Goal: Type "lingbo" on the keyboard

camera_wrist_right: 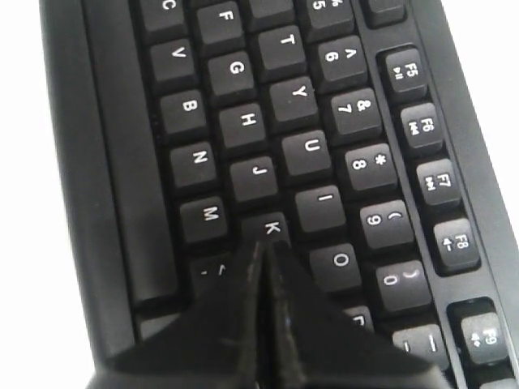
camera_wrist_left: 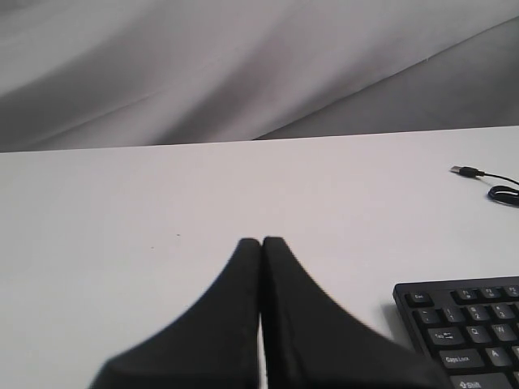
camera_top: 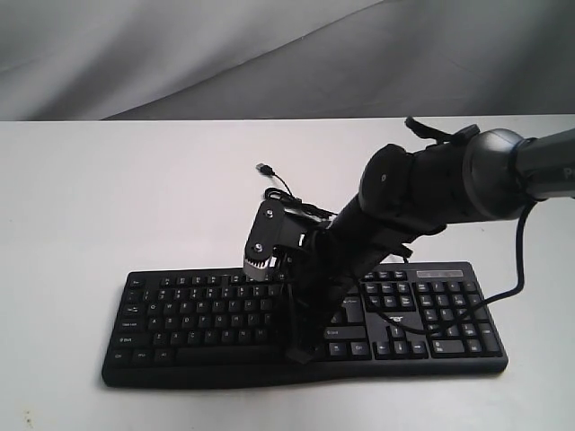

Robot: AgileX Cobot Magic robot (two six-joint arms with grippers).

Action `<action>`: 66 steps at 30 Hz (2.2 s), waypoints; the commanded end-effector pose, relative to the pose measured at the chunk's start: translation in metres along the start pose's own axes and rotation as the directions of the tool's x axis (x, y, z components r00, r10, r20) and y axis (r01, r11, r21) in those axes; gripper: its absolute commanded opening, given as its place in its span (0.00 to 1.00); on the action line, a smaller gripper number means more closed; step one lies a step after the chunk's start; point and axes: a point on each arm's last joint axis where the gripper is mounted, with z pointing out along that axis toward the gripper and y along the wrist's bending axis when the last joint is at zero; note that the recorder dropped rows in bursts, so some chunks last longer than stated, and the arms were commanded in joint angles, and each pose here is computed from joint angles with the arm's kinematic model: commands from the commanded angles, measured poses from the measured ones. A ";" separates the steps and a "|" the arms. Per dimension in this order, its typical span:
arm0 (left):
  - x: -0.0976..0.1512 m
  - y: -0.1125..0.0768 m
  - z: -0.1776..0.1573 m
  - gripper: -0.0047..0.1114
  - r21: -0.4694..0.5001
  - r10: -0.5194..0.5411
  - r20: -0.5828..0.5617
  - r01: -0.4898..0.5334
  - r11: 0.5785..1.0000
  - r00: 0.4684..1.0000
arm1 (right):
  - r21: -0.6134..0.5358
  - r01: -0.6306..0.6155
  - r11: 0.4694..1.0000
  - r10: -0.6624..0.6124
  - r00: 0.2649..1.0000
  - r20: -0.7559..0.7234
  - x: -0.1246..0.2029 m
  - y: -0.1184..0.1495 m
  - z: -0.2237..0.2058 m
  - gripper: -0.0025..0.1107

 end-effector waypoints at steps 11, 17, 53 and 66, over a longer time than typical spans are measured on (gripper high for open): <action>0.001 0.000 0.000 0.04 0.000 -0.002 0.008 0.002 1.000 1.000 | 0.058 0.035 0.998 -0.037 0.998 0.040 -0.011 0.000 -0.012 0.02; 0.001 0.000 0.000 0.04 0.000 -0.002 0.008 0.002 1.000 1.000 | 0.068 0.049 0.996 -0.053 0.996 0.066 -0.024 -0.006 -0.010 0.02; 0.001 0.000 0.000 0.04 0.000 -0.002 0.008 0.002 1.000 1.000 | 0.070 0.031 0.997 -0.036 0.996 0.079 -0.019 -0.011 0.012 0.02; 0.001 0.000 0.000 0.04 0.000 -0.002 0.008 0.002 1.000 1.000 | 0.047 0.037 0.998 -0.040 0.996 0.075 -0.019 -0.009 0.012 0.02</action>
